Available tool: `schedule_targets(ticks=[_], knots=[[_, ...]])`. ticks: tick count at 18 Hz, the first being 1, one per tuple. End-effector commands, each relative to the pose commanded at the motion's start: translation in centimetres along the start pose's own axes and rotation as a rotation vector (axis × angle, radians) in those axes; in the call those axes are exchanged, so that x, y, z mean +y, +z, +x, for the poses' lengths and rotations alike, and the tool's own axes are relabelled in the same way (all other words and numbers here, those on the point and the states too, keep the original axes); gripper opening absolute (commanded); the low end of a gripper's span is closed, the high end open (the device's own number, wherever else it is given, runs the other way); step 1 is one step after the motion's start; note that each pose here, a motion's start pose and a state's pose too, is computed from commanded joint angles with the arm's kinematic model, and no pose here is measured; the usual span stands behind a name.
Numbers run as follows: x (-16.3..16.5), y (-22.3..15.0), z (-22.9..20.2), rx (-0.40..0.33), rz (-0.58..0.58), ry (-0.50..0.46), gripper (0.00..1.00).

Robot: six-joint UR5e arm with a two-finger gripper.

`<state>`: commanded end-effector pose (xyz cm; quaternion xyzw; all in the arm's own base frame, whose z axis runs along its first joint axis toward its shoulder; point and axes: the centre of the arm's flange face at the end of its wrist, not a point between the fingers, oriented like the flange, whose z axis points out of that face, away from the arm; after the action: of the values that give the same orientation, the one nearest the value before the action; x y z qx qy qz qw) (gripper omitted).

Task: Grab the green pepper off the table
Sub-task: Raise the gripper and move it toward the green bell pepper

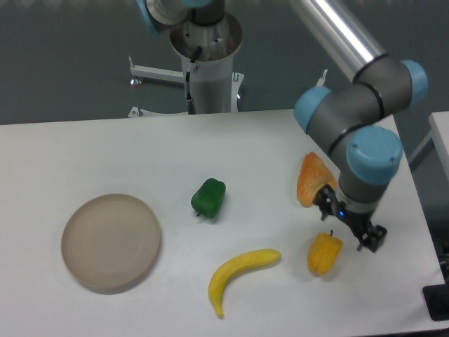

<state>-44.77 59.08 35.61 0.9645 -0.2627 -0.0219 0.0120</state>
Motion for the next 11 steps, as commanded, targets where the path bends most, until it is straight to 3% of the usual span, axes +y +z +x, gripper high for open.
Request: schedule_targets(ticks=[4, 11], knots=[[0.4, 0.1, 2.3, 0.045, 0.056, -0.089, 1.00], [-3.2, 1.9, 7.4, 0.194, 0.198, -0.386, 1.00]])
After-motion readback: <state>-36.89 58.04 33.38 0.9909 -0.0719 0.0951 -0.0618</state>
